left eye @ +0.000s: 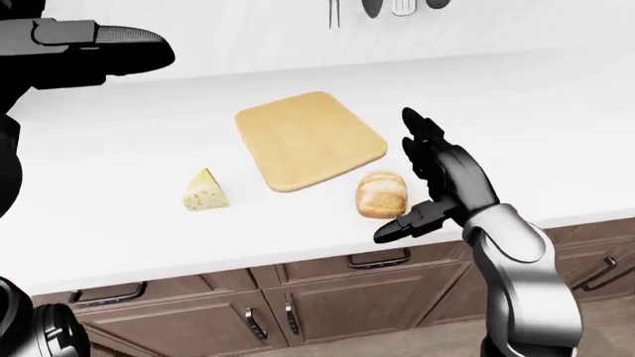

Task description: Place the bread and cheese on the cutting board.

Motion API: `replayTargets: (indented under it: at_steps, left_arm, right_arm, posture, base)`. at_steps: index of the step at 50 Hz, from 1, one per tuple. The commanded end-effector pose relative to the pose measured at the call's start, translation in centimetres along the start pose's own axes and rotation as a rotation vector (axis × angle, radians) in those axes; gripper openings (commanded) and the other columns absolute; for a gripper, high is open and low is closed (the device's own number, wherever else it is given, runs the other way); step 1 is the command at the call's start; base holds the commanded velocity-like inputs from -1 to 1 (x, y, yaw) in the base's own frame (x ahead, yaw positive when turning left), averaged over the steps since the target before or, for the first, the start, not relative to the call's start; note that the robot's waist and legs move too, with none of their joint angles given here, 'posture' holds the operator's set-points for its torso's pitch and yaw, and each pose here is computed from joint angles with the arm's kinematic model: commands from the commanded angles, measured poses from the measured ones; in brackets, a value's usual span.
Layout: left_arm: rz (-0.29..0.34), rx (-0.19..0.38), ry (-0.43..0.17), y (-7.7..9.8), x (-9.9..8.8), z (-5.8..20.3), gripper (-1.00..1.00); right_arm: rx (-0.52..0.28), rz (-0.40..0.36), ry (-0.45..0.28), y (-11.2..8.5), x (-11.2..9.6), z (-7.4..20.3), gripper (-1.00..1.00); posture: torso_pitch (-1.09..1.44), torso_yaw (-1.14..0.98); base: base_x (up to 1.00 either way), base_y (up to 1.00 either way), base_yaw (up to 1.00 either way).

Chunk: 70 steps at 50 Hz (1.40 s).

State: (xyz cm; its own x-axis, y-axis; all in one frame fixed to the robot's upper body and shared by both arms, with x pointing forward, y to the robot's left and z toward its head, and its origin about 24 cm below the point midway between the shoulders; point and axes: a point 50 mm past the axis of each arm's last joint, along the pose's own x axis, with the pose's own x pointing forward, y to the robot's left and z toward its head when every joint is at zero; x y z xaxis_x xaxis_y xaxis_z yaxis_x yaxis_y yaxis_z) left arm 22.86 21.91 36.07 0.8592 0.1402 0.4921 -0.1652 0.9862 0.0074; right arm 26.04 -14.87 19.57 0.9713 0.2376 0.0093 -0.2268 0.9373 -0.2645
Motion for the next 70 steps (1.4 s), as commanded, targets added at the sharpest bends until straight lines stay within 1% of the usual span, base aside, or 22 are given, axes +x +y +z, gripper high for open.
replayTargets:
  at_steps: [1,5,8,11,12,13,20,32,36,46,53,57,60,62,63,64,67,70]
  left_arm:
    - [0.019,-0.009,-0.065,0.3,-0.1,1.2,1.0]
    - [0.02,-0.01,-0.065,0.4,-0.1,1.3,1.0]
    - [0.021,-0.011,-0.066,0.4,-0.1,1.3,1.0]
    - [0.022,-0.011,-0.066,0.4,-0.1,1.3,1.0]
    - [0.021,-0.01,-0.066,0.4,-0.1,1.4,1.0]
    - [0.02,-0.01,-0.066,0.4,0.0,1.3,1.0]
    - [0.016,-0.008,-0.065,0.2,0.0,1.2,1.0]
    - [0.013,-0.006,-0.065,0.1,0.0,1.1,1.0]
    - [0.013,-0.007,-0.063,0.1,0.0,1.1,1.0]
    - [0.014,-0.008,-0.063,0.1,-0.1,1.1,1.0]
    - [0.018,-0.01,-0.065,0.2,-0.1,1.1,1.0]
    - [0.017,-0.011,-0.066,0.3,-0.1,1.2,1.0]
    - [0.024,-0.016,-0.066,0.4,-0.1,1.3,1.0]
    - [0.025,-0.018,-0.067,0.4,-0.1,1.3,1.0]
    - [0.024,-0.017,-0.067,0.4,-0.1,1.3,1.0]
    - [0.023,-0.017,-0.068,0.4,-0.1,1.3,1.0]
    - [0.023,-0.018,-0.069,0.4,-0.1,1.4,1.0]
    - [0.023,-0.018,-0.069,0.4,-0.1,1.4,1.0]
  right_arm:
    - [-0.027,-0.012,-0.069,-0.2,-0.2,1.1,0.92]
    - [-0.028,-0.011,-0.056,-0.1,0.0,0.7,0.87]
    - [-0.038,-0.018,-0.049,-0.2,0.1,0.5,0.88]
    - [-0.038,-0.016,-0.045,-0.1,0.1,0.5,0.83]
    - [-0.039,-0.017,-0.046,-0.1,0.2,0.5,0.76]
    - [-0.036,-0.018,-0.047,-0.1,0.3,0.5,0.73]
    - [-0.016,-0.043,-0.042,-0.2,0.7,0.4,0.76]
    - [0.02,-0.09,-0.026,-0.8,1.2,0.3,0.66]
    - [0.022,-0.102,-0.022,-0.9,1.2,0.3,0.58]
    - [0.014,-0.094,-0.02,-0.7,1.3,0.1,0.33]
    - [0.01,-0.087,-0.019,-0.6,1.3,0.1,0.28]
    - [0.001,-0.089,-0.015,-0.6,1.3,0.0,0.11]
    - [0.004,-0.092,-0.017,-0.7,1.2,0.0,-0.09]
    - [0.002,-0.092,-0.016,-0.7,1.2,0.1,-0.15]
    - [-0.002,-0.091,-0.015,-0.7,1.2,0.0,-0.25]
    - [-0.003,-0.092,-0.015,-0.7,1.3,0.0,-0.26]
    - [-0.007,-0.094,-0.014,-0.8,1.2,0.1,-0.39]
    - [-0.012,-0.092,-0.011,-0.7,1.3,-0.1,-0.45]
  posture:
    - [0.0,0.0]
    - [0.0,0.0]
    - [0.0,0.0]
    - [0.0,0.0]
    - [0.0,0.0]
    - [0.0,0.0]
    - [0.0,0.0]
    - [0.0,0.0]
    - [0.0,0.0]
    - [0.0,0.0]
    - [0.0,0.0]
    - [0.0,0.0]
    - [0.0,0.0]
    - [0.0,0.0]
    - [0.0,0.0]
    - [0.0,0.0]
    - [0.0,0.0]
    - [0.0,0.0]
  base:
    - [0.0,0.0,0.0]
    - [0.0,0.0,0.0]
    - [0.0,0.0,0.0]
    - [0.0,0.0,0.0]
    - [0.0,0.0,0.0]
    - [0.0,0.0,0.0]
    - [0.0,0.0,0.0]
    - [0.0,0.0,0.0]
    - [0.0,0.0,0.0]
    - [0.0,0.0,0.0]
    - [0.0,0.0,0.0]
    - [0.0,0.0,0.0]
    - [0.0,0.0,0.0]
    - [0.0,0.0,0.0]
    - [0.0,0.0,0.0]
    - [0.0,0.0,0.0]
    - [0.0,0.0,0.0]
    - [0.0,0.0,0.0]
